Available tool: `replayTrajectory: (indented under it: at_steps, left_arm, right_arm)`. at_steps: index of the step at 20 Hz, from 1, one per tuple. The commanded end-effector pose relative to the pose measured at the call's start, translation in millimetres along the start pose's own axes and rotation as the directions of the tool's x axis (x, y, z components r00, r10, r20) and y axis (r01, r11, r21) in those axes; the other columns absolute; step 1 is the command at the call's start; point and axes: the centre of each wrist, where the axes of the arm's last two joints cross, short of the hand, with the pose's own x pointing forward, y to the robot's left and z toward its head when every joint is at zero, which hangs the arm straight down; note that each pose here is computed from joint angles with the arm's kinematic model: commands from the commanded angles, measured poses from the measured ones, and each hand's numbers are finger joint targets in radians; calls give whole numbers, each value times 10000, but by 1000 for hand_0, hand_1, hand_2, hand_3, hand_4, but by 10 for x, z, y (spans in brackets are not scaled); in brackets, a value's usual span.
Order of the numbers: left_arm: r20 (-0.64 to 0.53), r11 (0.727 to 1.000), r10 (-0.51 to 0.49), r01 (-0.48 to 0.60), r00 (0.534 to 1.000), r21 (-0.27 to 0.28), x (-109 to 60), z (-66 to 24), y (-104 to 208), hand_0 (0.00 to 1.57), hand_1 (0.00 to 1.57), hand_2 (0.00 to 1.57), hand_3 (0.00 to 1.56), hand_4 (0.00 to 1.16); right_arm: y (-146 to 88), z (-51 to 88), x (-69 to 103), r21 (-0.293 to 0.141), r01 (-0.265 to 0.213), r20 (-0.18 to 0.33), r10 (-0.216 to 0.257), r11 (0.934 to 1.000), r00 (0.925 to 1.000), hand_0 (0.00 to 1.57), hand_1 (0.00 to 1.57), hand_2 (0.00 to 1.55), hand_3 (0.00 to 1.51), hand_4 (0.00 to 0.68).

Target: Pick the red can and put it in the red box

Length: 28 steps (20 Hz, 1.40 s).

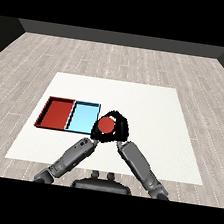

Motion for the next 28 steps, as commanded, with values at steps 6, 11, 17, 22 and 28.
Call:
replayTrajectory:
  at_steps: [6, 11, 17, 22, 28]
  left_arm:
    - [1366, 9983, 274, -340, 9903, 463, 62, -34, 26, 1571, 1571, 1571, 1513, 1147]
    - [1297, 9977, 459, -519, 9905, 438, -29, -35, 69, 1571, 1571, 1571, 1513, 1147]
    - [1393, 9955, -189, 57, 9901, 950, 40, -54, 59, 1571, 1571, 1571, 1495, 1133]
    - [1352, 9959, -384, 268, 9901, 865, 126, -79, 152, 1571, 1571, 1571, 1485, 1132]
    - [1192, 9926, -489, 349, 9917, 1165, 32, -83, 16, 1571, 1571, 1571, 1468, 1131]
  right_arm:
    - [150, 128, 84, 170, -34, -922, 49, 9998, 9957, 923, 923, 935, 532, 0]
    - [18, 2, -8, 241, -599, -1084, 622, 9979, 9922, 0, 0, 0, 0, 0]
    - [88, -55, 111, 7, -610, -1164, 607, 9981, 9913, 0, 0, 0, 0, 0]
    - [-74, -89, 148, -217, -380, -1343, 347, 9990, 9903, 0, 0, 0, 0, 0]
    - [-204, 8, 106, -324, 42, -1232, -82, 9995, 9923, 0, 0, 0, 0, 0]
